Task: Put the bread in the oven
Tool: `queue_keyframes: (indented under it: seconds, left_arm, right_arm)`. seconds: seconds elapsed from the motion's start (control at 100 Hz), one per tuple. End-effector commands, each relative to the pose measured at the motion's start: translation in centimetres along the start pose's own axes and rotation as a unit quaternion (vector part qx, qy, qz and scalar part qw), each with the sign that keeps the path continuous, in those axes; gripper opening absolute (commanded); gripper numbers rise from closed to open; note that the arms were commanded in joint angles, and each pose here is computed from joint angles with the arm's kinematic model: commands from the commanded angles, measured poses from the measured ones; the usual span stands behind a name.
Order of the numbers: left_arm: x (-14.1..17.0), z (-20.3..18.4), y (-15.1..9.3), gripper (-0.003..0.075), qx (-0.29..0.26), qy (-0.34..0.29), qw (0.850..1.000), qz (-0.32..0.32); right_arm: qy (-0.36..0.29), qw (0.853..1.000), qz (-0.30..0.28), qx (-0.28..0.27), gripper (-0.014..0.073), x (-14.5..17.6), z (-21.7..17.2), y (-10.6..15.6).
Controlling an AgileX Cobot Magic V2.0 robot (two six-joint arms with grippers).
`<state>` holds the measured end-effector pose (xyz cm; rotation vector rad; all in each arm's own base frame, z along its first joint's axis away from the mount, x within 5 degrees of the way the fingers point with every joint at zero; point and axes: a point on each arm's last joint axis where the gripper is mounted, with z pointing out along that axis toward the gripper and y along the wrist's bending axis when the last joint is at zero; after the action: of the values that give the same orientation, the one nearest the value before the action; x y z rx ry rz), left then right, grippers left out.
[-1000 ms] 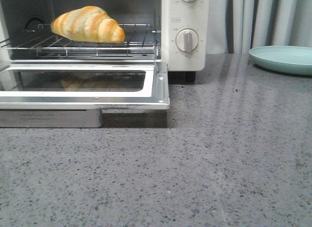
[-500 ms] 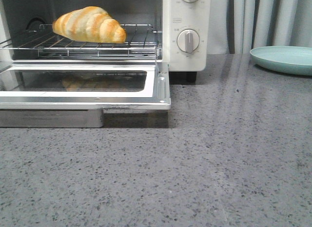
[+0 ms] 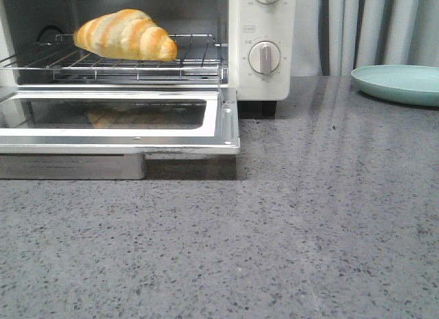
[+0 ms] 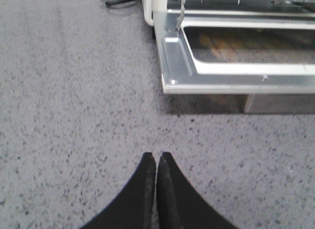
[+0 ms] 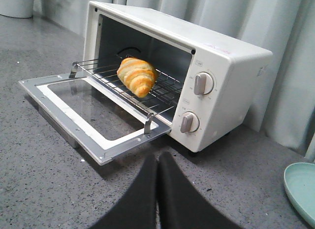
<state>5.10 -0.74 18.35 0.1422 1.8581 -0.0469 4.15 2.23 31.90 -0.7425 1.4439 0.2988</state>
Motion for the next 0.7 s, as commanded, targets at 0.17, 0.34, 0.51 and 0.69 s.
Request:
queue_keyframes:
  seconds: [0.17, 0.34, 0.51, 0.69]
  left_arm:
    - [-0.09, 0.19, 0.15, -0.0021, -0.011, -0.062, 0.998, -0.005]
    - [-0.12, 0.20, 0.17, -0.0021, -0.012, -0.066, 0.998, -0.005]
    - [-0.12, 0.20, 0.17, -0.0021, -0.012, -0.066, 0.998, -0.005]
    - [-0.12, 0.20, 0.17, -0.0021, -0.012, -0.066, 0.998, -0.005]
  right_arm:
    - [-0.045, 0.999, -0.011, 0.006, -0.0069, -1.38, -0.19, -0.26]
    - [-0.045, 0.999, -0.011, 0.006, -0.0069, -1.38, -0.19, -0.26]
    - [-0.045, 0.999, -0.011, 0.006, -0.0069, -1.38, -0.19, -0.26]
    - [-0.045, 0.999, -0.011, 0.006, -0.0069, -1.38, -0.19, -0.26]
